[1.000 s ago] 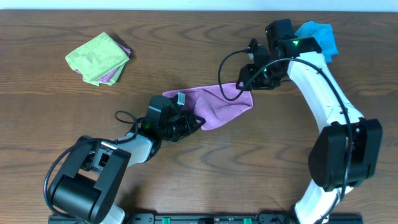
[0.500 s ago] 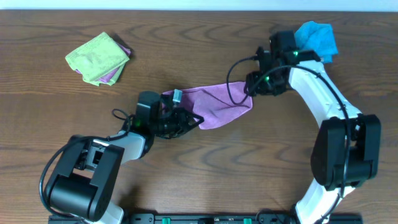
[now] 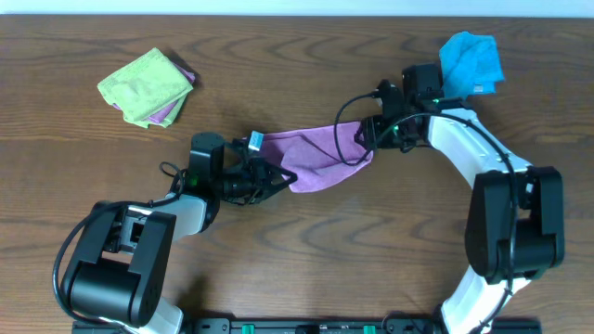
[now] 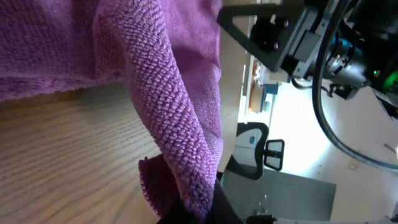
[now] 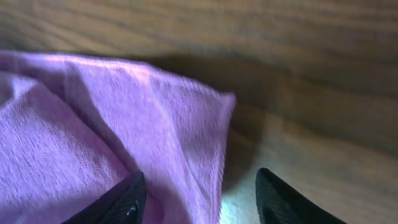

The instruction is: Fold the cloth

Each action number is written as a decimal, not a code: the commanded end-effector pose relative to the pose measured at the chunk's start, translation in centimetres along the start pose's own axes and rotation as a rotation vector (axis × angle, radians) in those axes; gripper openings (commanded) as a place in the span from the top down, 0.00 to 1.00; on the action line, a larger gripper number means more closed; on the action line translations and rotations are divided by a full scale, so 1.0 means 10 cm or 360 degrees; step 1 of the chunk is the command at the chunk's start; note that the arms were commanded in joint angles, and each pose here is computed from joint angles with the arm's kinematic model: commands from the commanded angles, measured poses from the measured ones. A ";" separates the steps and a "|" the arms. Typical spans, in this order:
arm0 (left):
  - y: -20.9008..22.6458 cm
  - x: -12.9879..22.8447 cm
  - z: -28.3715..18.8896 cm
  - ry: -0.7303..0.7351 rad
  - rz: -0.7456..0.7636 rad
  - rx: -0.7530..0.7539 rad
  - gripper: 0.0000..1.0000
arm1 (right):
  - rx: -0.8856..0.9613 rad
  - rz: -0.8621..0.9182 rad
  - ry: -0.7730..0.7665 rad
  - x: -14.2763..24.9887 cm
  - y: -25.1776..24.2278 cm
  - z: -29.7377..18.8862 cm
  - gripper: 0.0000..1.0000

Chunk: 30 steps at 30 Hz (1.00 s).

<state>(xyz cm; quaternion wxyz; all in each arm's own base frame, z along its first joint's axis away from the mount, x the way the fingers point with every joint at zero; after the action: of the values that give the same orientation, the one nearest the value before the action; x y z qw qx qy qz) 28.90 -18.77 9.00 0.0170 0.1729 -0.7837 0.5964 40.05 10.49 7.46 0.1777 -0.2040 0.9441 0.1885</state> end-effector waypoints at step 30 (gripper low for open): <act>-0.70 -0.37 -0.37 -0.0066 -0.0015 0.0264 0.94 | -0.0069 -0.0096 -0.0468 -0.73 0.43 -0.64 0.99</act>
<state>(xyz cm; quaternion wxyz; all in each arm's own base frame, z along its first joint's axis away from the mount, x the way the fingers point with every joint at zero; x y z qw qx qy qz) 31.09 -16.63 11.53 0.0131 0.1910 -0.7510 0.6319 41.22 13.12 9.69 0.2253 -0.1964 0.9268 0.2274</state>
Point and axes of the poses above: each gripper's point midway between its finger pads, its own z axis out along the fingers, its own y axis along the line the jaws close on, x = y × z, the point moved 4 cm from there along -z, back along the fingers, and after that the axes turned 15 degrees about -z, right-handed, at the moved point
